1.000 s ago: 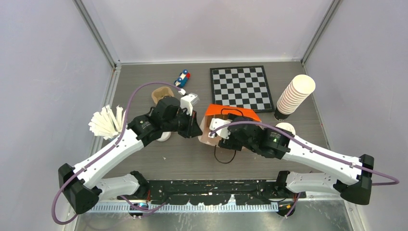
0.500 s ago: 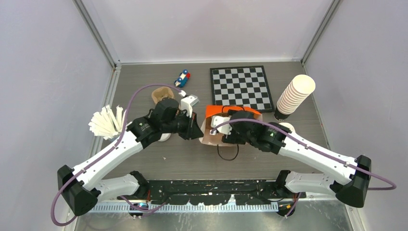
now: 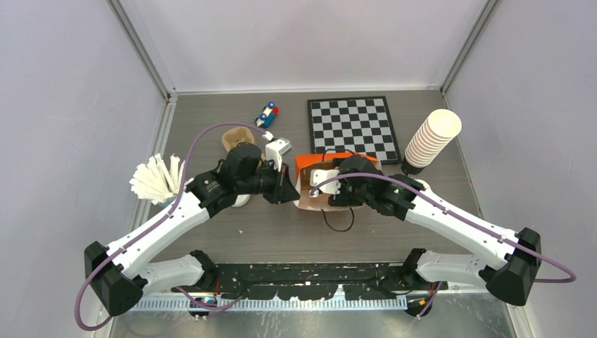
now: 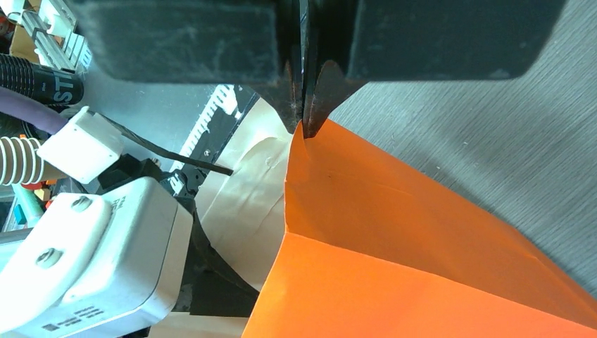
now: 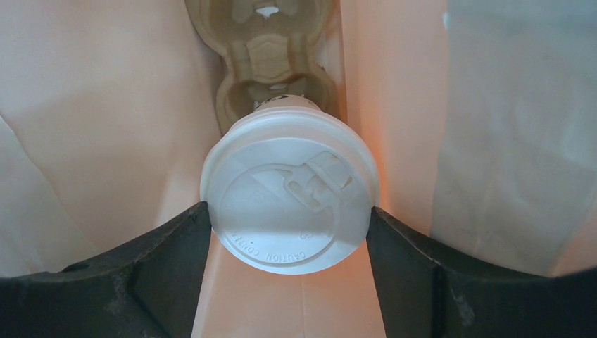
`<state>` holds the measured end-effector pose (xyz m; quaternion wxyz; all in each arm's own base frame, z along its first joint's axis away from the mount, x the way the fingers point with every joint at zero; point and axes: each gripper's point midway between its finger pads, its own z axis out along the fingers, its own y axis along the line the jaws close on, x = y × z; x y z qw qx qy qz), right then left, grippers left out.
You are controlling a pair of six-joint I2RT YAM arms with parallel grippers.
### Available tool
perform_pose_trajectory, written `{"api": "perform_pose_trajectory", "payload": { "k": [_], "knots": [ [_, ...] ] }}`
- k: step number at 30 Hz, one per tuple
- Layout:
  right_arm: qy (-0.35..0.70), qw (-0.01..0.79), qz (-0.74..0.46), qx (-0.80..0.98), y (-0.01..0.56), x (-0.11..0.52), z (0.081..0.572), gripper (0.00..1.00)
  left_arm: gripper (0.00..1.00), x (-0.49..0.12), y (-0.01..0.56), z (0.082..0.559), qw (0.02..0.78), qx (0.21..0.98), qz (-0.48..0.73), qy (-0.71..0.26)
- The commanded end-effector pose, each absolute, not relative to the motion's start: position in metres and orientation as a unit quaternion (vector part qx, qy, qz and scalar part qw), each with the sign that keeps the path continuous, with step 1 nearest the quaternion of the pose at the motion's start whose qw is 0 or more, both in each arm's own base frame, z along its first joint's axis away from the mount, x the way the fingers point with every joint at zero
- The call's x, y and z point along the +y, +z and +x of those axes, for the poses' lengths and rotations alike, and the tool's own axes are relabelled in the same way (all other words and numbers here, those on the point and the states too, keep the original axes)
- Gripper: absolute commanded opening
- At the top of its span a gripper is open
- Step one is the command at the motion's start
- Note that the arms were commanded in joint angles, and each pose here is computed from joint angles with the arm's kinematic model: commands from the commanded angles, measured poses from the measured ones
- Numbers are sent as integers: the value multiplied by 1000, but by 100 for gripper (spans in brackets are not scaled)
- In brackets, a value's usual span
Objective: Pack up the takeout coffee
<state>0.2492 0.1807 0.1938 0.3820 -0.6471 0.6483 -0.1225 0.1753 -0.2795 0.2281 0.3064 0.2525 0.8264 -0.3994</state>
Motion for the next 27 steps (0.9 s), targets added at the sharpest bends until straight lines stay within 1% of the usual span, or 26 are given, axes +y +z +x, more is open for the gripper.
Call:
{"api": "perform_pose_trajectory", "payload": {
  "k": [1, 5, 12, 17, 27],
  "knots": [
    [-126, 417, -653, 620, 211, 196, 263, 57, 0, -287, 246, 176, 327, 803, 262, -424],
    [-133, 433, -649, 612, 221, 203, 271, 58, 0, -287, 247, 176, 325, 802, 265, -426],
    [-132, 406, -665, 613, 198, 198, 269, 58, 0, -289, 249, 176, 323, 802, 265, -428],
    [-146, 414, -658, 612, 194, 192, 271, 58, 0, -289, 250, 175, 319, 803, 259, -432],
    [-150, 397, -667, 613, 186, 188, 270, 58, 0, -286, 251, 171, 318, 803, 259, -432]
  ]
}}
